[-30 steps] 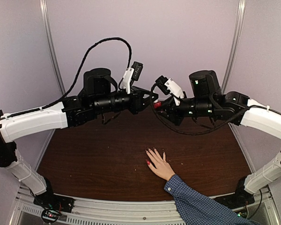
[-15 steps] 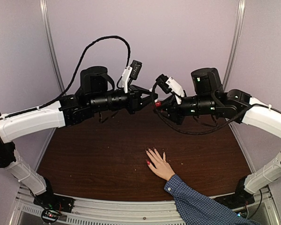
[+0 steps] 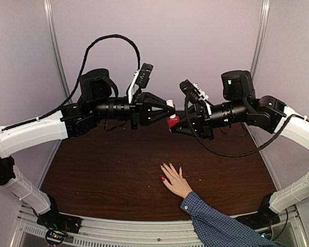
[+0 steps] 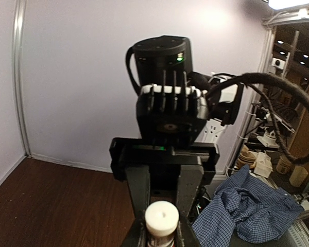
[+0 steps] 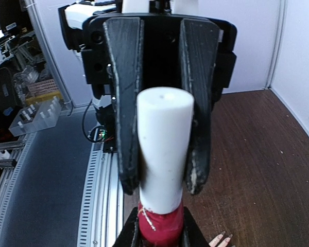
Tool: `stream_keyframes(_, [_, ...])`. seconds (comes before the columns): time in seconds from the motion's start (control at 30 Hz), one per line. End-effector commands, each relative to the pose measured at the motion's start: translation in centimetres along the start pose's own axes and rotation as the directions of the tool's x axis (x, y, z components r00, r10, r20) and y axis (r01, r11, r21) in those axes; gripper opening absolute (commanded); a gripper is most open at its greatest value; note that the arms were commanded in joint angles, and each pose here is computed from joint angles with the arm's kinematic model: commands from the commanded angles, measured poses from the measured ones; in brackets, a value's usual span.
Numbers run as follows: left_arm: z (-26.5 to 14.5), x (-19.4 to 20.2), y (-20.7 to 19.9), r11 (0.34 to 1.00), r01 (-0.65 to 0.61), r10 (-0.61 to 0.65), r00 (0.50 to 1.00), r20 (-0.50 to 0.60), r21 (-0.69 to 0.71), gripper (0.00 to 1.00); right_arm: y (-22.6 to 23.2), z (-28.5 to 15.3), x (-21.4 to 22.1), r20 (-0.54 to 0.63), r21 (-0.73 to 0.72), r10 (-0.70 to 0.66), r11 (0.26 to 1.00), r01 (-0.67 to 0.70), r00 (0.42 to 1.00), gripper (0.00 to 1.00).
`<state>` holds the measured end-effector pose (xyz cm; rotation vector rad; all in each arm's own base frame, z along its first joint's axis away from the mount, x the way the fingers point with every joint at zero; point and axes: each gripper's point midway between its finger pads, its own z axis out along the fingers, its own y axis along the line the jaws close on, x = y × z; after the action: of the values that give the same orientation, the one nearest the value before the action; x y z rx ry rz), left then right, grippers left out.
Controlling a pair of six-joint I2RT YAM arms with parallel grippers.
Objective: Paint the nails
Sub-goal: Screw the nail polish bottle cap onto the nail polish bottle.
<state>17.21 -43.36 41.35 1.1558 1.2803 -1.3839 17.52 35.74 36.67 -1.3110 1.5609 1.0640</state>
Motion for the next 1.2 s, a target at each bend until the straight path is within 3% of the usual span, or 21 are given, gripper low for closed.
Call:
stream_keyframes(0.0, [0.0,0.6,-4.7,0.965,-0.029,0.034,0.999,-0.017,0.26,0.0,4.5,-1.7,-5.0,0.177,-0.192,-0.135,0.967,0.169,0.975,0.0])
stream_keyframes(0.23, [-0.2,0.5,-5.7,0.946,-0.028,0.036,0.999,-0.021,0.324,0.04,5.0,-2.0,-5.3,0.193,-0.215,-0.139,0.96,0.18,0.971,0.0])
stream_keyframes(0.33, [-0.6,-0.1,-3.9,0.981,-0.038,0.038,0.999,-0.001,0.192,0.25,3.8,-2.0,-4.9,0.162,-0.138,-0.136,0.978,0.159,0.977,0.0])
stream_keyframes(0.47, [-2.0,-1.3,-0.9,0.998,-0.05,0.051,0.999,0.018,-0.036,0.43,0.6,-1.6,-3.7,0.1,0.039,-0.105,0.994,0.101,0.99,0.0])
stream_keyframes(0.6, [-4.0,-1.4,3.6,0.936,-0.05,0.055,0.998,0.006,-0.347,0.45,-4.0,-2.0,-2.3,0.054,0.293,-0.062,0.955,0.043,0.997,0.0])
stream_keyframes(0.67, [-4.9,-1.3,4.8,0.902,-0.054,0.066,0.998,0.015,-0.428,0.45,-5.9,-2.3,-1.5,0.033,0.392,-0.04,0.92,0.024,0.999,0.0])
stream_keyframes(0.87, [-4.5,-0.7,6.0,0.889,-0.03,0.041,0.999,0.014,-0.456,0.45,-8.6,-2.7,0.0,0.005,0.541,0.007,0.841,-0.009,1.0,0.0])
stream_keyframes(1.17, [-2.2,-1.0,7.1,0.901,0.021,0.006,0.998,0.06,-0.433,0.43,-8.7,-0.5,1.0,-0.05,0.597,0.011,0.802,0.021,0.999,0.0])
